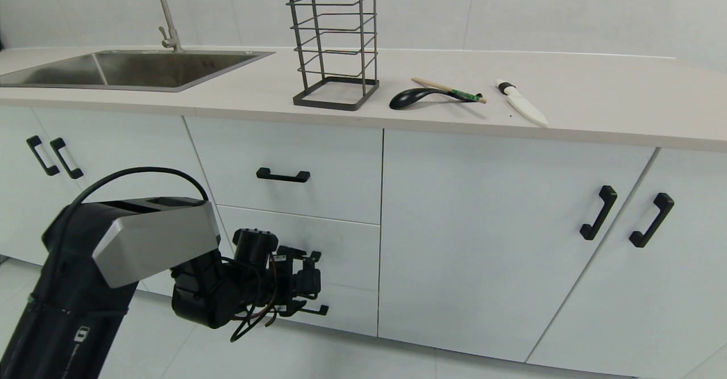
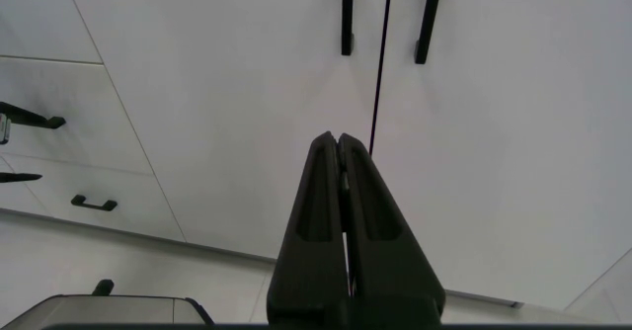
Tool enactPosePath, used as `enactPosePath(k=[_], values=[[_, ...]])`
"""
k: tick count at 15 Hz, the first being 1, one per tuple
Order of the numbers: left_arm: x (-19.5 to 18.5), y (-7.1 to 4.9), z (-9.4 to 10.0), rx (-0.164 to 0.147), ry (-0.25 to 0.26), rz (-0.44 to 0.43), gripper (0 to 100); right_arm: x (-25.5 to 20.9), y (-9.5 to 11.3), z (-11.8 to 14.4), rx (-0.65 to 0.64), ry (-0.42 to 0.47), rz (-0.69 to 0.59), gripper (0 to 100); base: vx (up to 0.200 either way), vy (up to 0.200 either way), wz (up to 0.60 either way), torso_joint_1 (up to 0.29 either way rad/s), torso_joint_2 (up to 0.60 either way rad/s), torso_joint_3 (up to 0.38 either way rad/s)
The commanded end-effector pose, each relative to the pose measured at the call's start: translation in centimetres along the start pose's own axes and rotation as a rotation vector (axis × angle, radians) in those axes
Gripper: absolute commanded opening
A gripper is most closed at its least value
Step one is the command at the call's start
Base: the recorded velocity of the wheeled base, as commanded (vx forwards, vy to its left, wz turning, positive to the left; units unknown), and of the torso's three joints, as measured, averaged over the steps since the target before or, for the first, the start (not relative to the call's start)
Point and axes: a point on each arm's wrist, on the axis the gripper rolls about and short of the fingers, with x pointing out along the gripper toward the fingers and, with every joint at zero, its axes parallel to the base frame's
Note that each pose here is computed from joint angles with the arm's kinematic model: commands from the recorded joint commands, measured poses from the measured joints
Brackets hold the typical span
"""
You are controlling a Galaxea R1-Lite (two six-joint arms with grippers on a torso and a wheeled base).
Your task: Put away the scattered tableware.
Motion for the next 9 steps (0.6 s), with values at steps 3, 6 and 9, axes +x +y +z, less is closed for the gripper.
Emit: enactPosePath(k=[3, 6, 9], values=[[-0.2, -0.1, 0.0, -0.003, 0.002, -0.007, 100, 0.0, 0.0, 0.0, 0.000, 0.001, 0.000, 0, 0.000, 0.000, 0.00, 0.000, 0.00, 0.000], [-0.6, 0.2, 0.2, -0.001, -0.001, 0.003, 100, 0.0, 0.0, 0.0, 0.002, 0.001, -0.001, 0, 0.000, 0.000, 0.00, 0.000, 0.00, 0.000], [-1.2, -0.2, -0.1, -0.007, 0.007, -0.006, 100, 0.0, 0.0, 0.0, 0.001, 0.000, 0.000, 0, 0.000, 0.000, 0.00, 0.000, 0.00, 0.000]])
